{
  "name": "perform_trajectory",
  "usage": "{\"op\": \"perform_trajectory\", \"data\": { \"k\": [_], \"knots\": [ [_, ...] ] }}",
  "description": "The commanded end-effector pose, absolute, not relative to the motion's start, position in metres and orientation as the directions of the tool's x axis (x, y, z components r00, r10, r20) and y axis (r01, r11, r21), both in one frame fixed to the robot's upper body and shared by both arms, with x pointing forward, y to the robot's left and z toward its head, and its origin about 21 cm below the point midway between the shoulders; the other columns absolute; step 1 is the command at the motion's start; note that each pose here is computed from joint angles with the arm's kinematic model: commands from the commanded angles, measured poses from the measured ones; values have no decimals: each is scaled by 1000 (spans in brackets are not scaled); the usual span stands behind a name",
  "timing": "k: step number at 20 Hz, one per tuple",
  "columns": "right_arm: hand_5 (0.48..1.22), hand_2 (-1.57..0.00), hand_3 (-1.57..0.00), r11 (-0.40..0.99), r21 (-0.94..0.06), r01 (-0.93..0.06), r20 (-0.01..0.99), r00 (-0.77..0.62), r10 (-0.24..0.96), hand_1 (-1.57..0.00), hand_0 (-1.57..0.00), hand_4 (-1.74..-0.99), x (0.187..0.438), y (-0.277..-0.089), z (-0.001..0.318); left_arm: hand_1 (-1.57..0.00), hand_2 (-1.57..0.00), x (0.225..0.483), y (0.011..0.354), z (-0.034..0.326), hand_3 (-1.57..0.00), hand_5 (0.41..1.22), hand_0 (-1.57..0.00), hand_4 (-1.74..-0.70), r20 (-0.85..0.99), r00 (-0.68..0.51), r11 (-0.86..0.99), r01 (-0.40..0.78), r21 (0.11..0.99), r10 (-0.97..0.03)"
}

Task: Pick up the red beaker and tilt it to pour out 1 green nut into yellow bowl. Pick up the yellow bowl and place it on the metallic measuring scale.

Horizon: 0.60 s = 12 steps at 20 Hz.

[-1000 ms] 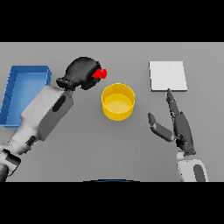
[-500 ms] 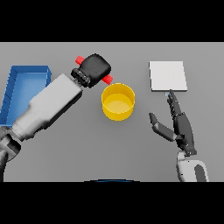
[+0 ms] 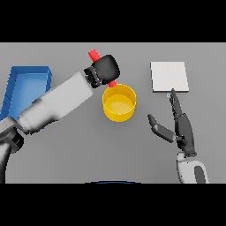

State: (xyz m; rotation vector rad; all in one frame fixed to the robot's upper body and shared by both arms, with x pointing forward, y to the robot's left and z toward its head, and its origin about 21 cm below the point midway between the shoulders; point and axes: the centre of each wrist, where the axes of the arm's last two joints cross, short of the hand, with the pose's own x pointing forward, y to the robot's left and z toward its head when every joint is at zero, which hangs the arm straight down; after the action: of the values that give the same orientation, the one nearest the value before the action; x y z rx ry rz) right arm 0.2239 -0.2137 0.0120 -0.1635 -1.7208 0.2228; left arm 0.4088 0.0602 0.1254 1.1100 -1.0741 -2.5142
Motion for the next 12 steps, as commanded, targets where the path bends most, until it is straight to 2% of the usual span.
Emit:
{"op": "perform_trajectory", "data": {
  "k": [1, 7, 12],
  "knots": [
    [567, 1, 1, 971, -236, -19, 960, -158, 230, 1, 1, -1152, 222, -217, 11, -1571, -1571, 411, 61, 124, -1552, 1221, -1571, -1738, -594, -693, -746, -121, 654, -408],
    [573, 1, 1, 971, -239, -21, 959, -164, 233, 1, 1, -1132, 224, -214, 14, -1571, -1571, 407, 48, 121, -1566, 1221, -1571, -1734, -702, -679, -820, -266, 507, -215],
    [577, 1, 1, 971, -237, -18, 957, -173, 231, 1, 1, -1130, 221, -219, 11, -1571, -1571, 406, 35, 130, -1569, 1221, -1571, -1733, -779, -621, -848, -364, 385, -86]
  ]
}}
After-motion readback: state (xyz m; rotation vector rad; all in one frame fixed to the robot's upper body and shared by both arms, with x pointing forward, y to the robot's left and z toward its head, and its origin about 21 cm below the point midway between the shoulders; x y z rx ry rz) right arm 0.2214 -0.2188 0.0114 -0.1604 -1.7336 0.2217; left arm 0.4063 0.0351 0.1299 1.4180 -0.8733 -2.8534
